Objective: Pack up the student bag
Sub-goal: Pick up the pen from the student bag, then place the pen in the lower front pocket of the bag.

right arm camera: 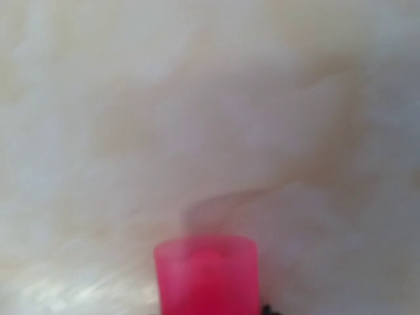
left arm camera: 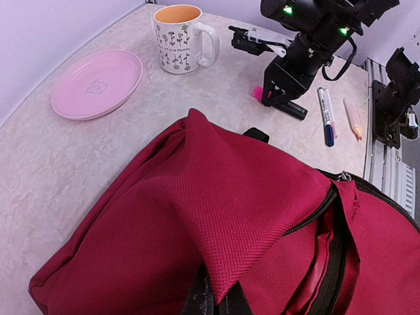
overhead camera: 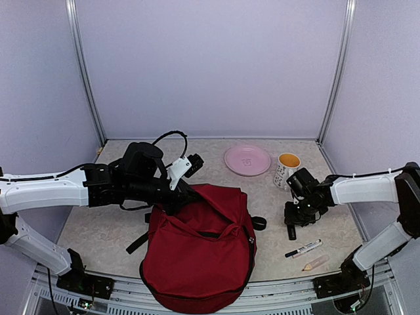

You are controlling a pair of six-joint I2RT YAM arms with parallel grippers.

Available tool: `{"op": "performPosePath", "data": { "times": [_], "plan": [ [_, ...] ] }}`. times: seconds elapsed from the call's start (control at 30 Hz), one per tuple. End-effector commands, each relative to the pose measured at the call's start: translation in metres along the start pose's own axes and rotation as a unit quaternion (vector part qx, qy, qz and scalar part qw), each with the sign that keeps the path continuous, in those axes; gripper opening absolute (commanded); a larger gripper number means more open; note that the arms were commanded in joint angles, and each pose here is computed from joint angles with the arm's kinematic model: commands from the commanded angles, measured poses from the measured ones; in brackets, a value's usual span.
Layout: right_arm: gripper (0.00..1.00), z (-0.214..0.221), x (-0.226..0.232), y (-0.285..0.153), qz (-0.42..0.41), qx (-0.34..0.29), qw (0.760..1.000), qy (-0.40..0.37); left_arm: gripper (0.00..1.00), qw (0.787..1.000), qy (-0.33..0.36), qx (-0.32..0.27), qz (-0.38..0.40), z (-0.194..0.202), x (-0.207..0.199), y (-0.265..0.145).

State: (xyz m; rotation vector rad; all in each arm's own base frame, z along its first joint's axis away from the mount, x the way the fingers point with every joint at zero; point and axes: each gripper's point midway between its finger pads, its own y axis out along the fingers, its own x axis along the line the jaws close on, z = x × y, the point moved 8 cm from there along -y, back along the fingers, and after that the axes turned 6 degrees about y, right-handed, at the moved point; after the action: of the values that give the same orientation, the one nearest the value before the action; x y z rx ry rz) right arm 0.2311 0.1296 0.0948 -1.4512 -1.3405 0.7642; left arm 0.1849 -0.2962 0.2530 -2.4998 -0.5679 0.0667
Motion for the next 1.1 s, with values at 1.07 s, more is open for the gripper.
{"op": "performPosePath", "data": {
  "times": [1.07],
  "plan": [
    [0.16,0.098,0.245,-0.137,-0.178,-0.435,0.529,-0.706,0.00,0.995,0.001,-0.087,0.037,-0.023,0.005,-0.022]
  ]
}}
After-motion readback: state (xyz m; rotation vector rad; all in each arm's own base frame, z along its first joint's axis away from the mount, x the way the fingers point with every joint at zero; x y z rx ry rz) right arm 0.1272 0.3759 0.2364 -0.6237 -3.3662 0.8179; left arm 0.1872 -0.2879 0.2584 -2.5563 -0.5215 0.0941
